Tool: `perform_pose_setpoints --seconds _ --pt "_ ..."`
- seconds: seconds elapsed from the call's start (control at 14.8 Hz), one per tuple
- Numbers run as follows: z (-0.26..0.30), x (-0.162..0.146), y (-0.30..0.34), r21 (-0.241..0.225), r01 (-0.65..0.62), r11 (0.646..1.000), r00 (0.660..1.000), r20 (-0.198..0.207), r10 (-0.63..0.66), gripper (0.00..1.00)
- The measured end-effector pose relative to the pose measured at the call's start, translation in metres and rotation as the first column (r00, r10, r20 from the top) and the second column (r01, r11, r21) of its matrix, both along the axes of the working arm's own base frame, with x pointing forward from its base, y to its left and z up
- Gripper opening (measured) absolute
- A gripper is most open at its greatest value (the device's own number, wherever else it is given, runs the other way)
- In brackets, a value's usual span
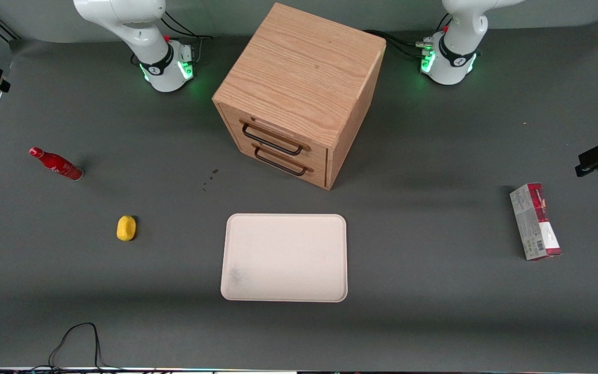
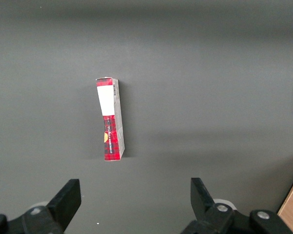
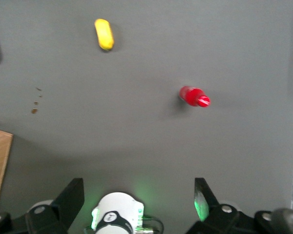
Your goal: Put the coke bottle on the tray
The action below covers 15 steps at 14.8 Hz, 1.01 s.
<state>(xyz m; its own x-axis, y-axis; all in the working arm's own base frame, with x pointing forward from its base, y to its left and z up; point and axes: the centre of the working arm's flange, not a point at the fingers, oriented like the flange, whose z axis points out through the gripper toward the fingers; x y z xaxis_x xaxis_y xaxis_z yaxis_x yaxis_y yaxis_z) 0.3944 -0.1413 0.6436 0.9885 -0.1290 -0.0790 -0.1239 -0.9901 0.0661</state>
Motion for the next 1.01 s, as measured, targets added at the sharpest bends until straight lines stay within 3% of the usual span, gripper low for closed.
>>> perform_pose_setpoints --seconds 0.34,0.54,1.01 --pt "-0.028 -0.025 -0.098 0.013 -0.068 0.998 0.997 0.038 0.067 1.00" --pt "-0.050 -0.031 -0.142 0.034 -0.114 0.993 0.993 0.028 0.113 1.00" --pt "-0.078 -0.014 -0.157 0.015 -0.159 0.987 0.987 0.021 0.158 1.00"
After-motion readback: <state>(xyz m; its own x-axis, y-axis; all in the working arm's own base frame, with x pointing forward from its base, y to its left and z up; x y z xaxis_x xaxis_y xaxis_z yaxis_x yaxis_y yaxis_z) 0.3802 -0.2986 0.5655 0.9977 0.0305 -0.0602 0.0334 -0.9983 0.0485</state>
